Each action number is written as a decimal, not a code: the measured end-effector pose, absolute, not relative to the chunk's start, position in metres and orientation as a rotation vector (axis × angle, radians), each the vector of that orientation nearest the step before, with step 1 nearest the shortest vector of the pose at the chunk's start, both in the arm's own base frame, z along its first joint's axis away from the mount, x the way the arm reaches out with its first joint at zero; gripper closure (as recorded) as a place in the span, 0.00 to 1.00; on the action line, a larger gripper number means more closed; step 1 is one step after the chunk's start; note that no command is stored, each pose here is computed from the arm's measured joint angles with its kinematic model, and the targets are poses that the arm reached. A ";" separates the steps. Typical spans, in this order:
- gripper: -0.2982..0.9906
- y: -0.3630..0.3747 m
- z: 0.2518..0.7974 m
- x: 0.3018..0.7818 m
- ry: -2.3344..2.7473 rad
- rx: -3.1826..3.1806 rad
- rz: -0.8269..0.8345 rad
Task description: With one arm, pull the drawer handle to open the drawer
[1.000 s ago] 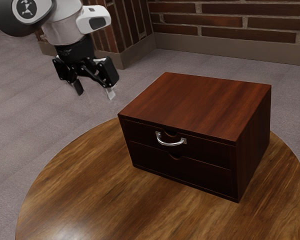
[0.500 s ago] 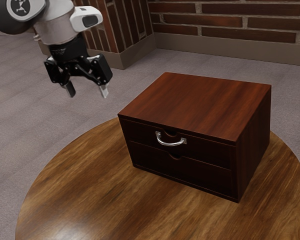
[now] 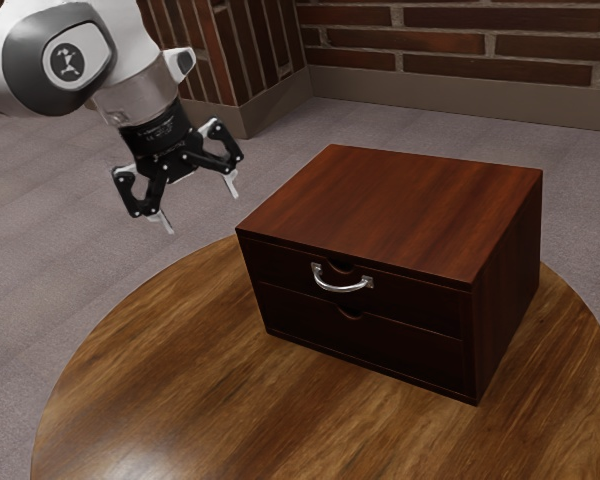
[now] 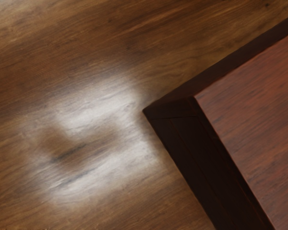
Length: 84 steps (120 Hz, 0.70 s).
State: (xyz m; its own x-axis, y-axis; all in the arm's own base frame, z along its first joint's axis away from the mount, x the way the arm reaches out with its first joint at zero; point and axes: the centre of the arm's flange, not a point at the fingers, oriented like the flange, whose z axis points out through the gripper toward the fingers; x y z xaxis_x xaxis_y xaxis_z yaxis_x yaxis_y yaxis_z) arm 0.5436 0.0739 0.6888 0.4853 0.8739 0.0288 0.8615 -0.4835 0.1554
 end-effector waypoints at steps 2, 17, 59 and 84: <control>0.23 0.074 0.686 0.544 1.546 2.590 0.158; 0.23 0.047 0.672 0.552 1.607 2.528 0.185; 0.23 -0.087 0.637 0.545 1.573 2.469 0.196; 0.23 -0.067 0.626 0.543 1.708 2.332 0.230</control>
State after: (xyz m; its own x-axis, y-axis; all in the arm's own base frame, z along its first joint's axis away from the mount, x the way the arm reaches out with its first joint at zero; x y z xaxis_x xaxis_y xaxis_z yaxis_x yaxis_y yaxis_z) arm 0.5432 -0.0670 0.6256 0.3035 0.9527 -0.0150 0.9147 -0.2869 0.2846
